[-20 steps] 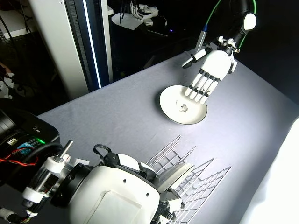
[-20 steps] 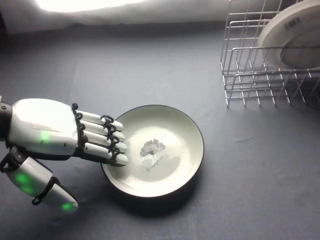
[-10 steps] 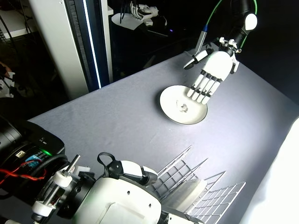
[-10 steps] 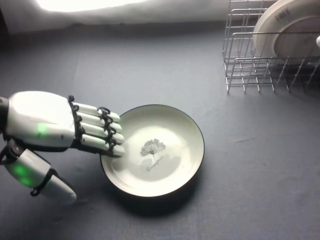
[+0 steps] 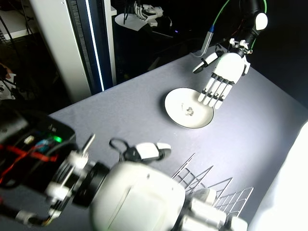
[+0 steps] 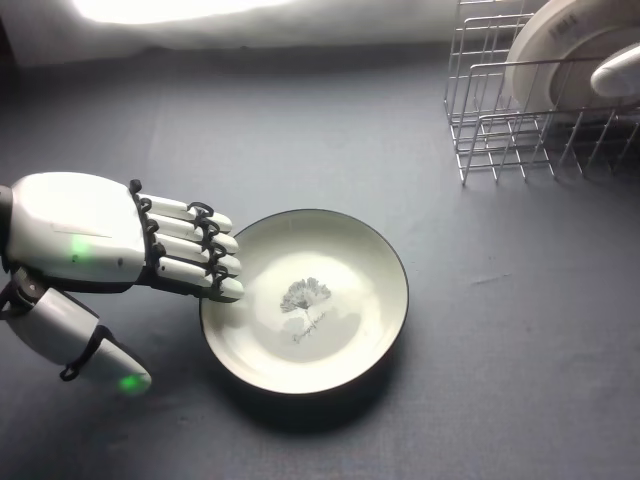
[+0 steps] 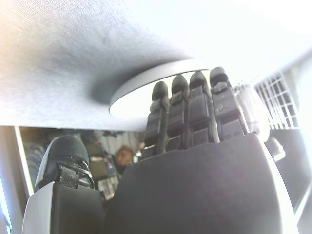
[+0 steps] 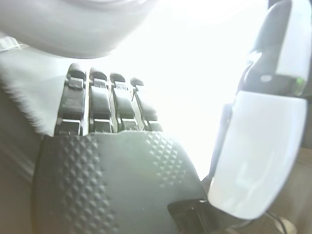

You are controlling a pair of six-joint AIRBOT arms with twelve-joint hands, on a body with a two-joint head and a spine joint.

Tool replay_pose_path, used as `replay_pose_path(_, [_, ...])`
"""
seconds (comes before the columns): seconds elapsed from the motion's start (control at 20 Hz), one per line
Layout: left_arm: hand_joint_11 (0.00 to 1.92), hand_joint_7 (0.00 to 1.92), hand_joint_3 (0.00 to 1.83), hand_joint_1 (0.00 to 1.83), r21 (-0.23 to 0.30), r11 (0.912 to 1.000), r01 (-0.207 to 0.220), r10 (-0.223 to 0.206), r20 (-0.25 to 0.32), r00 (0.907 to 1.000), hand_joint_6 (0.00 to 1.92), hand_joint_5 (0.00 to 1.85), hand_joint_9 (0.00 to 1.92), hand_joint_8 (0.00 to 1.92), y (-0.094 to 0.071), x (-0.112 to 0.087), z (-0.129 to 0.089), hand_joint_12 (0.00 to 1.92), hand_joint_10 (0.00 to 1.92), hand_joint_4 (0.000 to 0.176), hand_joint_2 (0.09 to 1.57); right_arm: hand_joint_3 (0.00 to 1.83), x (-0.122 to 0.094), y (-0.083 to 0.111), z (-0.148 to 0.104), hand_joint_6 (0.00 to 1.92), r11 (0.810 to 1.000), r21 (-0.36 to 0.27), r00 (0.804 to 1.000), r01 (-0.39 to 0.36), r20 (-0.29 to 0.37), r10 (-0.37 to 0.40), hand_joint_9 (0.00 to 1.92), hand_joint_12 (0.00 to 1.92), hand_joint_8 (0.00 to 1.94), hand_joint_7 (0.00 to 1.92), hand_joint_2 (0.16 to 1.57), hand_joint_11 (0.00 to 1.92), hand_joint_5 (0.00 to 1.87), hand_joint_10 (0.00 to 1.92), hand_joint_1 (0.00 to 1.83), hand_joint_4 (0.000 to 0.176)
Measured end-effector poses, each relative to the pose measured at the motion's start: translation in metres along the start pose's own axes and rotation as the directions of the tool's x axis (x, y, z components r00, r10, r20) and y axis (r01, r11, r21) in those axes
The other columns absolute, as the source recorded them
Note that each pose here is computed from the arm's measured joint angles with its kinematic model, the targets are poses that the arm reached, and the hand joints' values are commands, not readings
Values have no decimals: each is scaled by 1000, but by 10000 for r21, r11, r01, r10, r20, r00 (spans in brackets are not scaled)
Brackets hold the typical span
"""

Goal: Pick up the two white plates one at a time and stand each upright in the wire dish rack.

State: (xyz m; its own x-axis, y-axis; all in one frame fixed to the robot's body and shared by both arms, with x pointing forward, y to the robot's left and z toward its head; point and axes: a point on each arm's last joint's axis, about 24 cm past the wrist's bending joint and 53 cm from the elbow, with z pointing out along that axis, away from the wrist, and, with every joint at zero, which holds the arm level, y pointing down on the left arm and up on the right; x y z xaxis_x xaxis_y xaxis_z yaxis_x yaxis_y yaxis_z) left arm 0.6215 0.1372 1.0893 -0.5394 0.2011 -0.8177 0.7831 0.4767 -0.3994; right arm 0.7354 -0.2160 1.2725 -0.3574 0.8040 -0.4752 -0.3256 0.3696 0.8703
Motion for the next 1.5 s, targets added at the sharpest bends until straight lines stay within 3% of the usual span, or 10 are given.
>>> replay_pose_path(0.15, [16,125,0,0,-52,9999,134,-135,-79,9999,5,158,70,4,3,6,-1,14,2,0,1140,24,32,25,-4,0,9904,-877,9898,1067,-851,-1142,0,0,0,0,751,0,0,0,994,0])
replay_pose_path(0.3, [0,106,0,0,-14,9994,348,-348,-228,9991,3,136,56,3,3,16,2,0,1,0,1140,15,70,52,-11,0,9533,-2172,9540,2101,-1677,-2485,0,0,0,0,753,0,0,0,1025,0])
replay_pose_path(0.6, [16,134,4,0,-149,9983,567,-575,-533,9969,6,161,76,7,7,32,1,8,5,0,1151,19,117,69,-30,0,8476,-3874,8436,3626,-2502,-4752,0,7,0,0,782,13,0,0,1212,0])
replay_pose_path(0.75, [36,138,0,0,-134,9983,567,-573,-530,9969,6,160,90,7,7,32,1,18,9,0,1143,17,141,77,-39,0,8133,-4493,8067,3696,-2792,-5208,0,8,0,0,861,3,0,0,1313,0])
replay_pose_path(0.9, [4,113,0,0,-142,9983,563,-570,-538,9969,0,143,54,0,7,32,1,6,0,0,1144,15,172,79,-48,0,7781,-5032,7538,3759,-3223,-5726,0,2,0,0,920,2,0,0,1336,0])
replay_pose_path(1.05, [18,125,0,0,-142,9983,567,-574,-538,9969,5,155,70,5,7,32,1,12,7,0,1143,29,199,73,-50,0,7560,-5316,7066,3819,-3593,-6096,0,0,0,0,973,0,0,0,1487,0])
replay_pose_path(1.1, [15,130,0,0,-142,9983,569,-576,-535,9969,6,161,71,7,7,32,1,12,7,0,1142,39,206,73,-48,0,7569,-5342,7033,3764,-3671,-6088,0,0,0,0,1024,0,0,0,1602,0])
replay_pose_path(1.25, [22,137,0,0,-140,9982,590,-596,-536,9968,6,164,79,7,7,32,1,16,8,0,1140,27,226,65,-45,0,7626,-5283,6840,3733,-3986,-6110,0,0,0,0,1099,0,0,0,1568,0])
replay_pose_path(1.35, [33,131,0,0,-133,9981,601,-607,-534,9967,4,161,83,4,7,32,2,21,8,0,1140,22,242,55,-45,0,7624,-5239,6567,3798,-4277,-6211,0,0,0,0,1103,0,0,0,1587,0])
replay_pose_path(1.5, [21,111,0,0,-137,9981,598,-605,-537,9967,5,139,68,5,7,32,2,19,4,0,1139,21,260,47,-43,0,7767,-5085,6454,3717,-4599,-6099,0,0,0,0,1115,0,0,0,1583,0])
